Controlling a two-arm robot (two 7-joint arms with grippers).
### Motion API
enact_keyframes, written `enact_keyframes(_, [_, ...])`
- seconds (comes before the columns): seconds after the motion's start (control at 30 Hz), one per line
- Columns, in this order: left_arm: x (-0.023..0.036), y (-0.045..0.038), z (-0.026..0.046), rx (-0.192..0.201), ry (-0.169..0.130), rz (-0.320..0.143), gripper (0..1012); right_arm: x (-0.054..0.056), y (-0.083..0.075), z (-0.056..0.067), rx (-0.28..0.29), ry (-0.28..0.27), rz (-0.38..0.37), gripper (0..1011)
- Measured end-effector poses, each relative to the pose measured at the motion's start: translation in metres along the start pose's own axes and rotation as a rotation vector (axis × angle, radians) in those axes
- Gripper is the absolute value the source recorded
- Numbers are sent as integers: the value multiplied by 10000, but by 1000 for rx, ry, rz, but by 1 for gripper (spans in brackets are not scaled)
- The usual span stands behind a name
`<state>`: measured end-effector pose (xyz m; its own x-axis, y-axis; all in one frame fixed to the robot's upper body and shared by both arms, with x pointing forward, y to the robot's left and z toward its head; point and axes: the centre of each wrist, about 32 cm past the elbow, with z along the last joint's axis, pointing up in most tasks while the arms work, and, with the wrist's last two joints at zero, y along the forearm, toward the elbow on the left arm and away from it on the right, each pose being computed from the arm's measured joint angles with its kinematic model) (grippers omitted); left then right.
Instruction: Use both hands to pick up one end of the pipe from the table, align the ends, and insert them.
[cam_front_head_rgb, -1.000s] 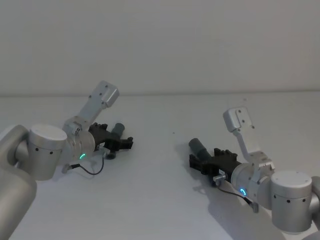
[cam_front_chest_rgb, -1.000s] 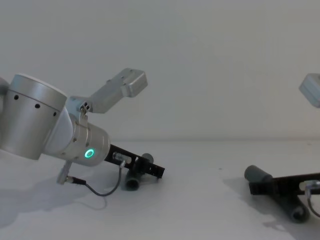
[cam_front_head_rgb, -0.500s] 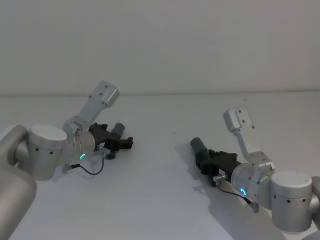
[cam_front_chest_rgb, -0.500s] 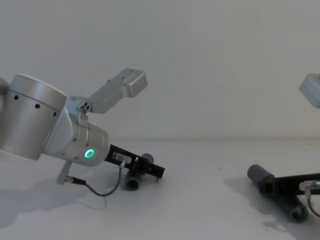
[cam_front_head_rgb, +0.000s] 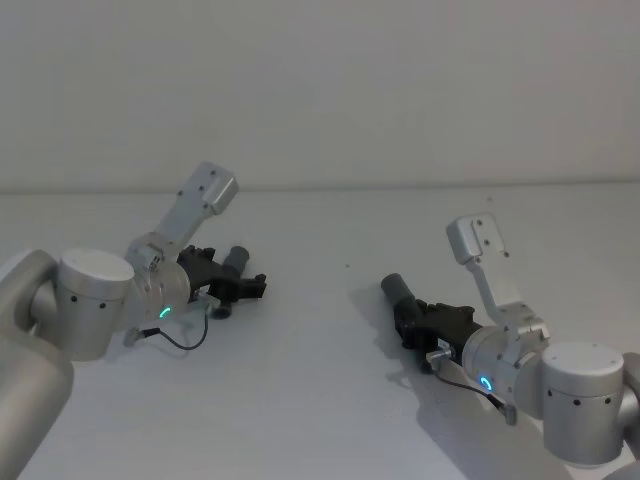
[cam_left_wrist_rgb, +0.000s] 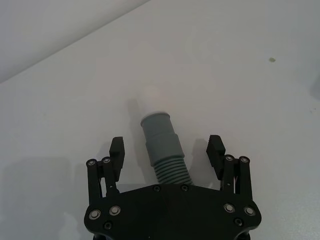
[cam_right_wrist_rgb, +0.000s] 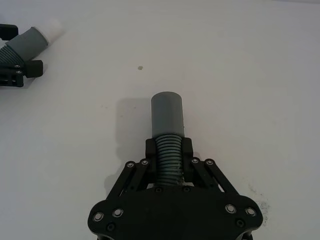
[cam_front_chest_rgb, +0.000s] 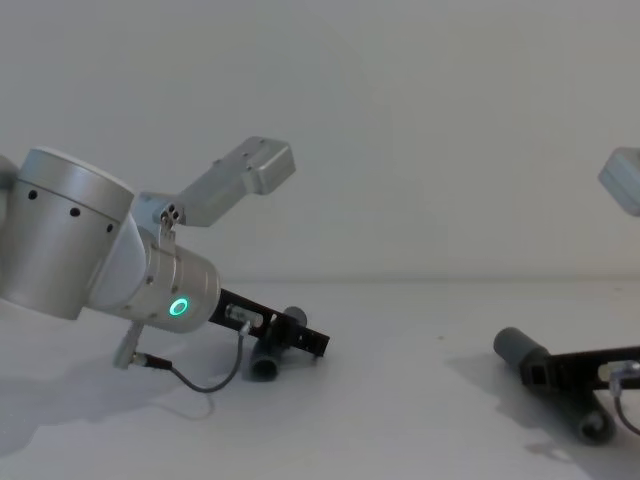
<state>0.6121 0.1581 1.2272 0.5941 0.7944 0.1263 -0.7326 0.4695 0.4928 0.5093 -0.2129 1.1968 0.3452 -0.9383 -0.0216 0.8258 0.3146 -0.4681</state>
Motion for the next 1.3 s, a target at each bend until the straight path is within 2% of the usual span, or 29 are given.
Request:
enact_keyframes(0.07, [-1,-1,1,0,0,0,1000,0,0,0,0,0,0,255])
enact_keyframes(0.37, [-4,-2,-2,0,1,-4,827,0,1,-1,-1,0,0,255])
enact_keyframes(1.3, [-1,0,0,0,0,-2,645,0,0,-1,0,0,0,255])
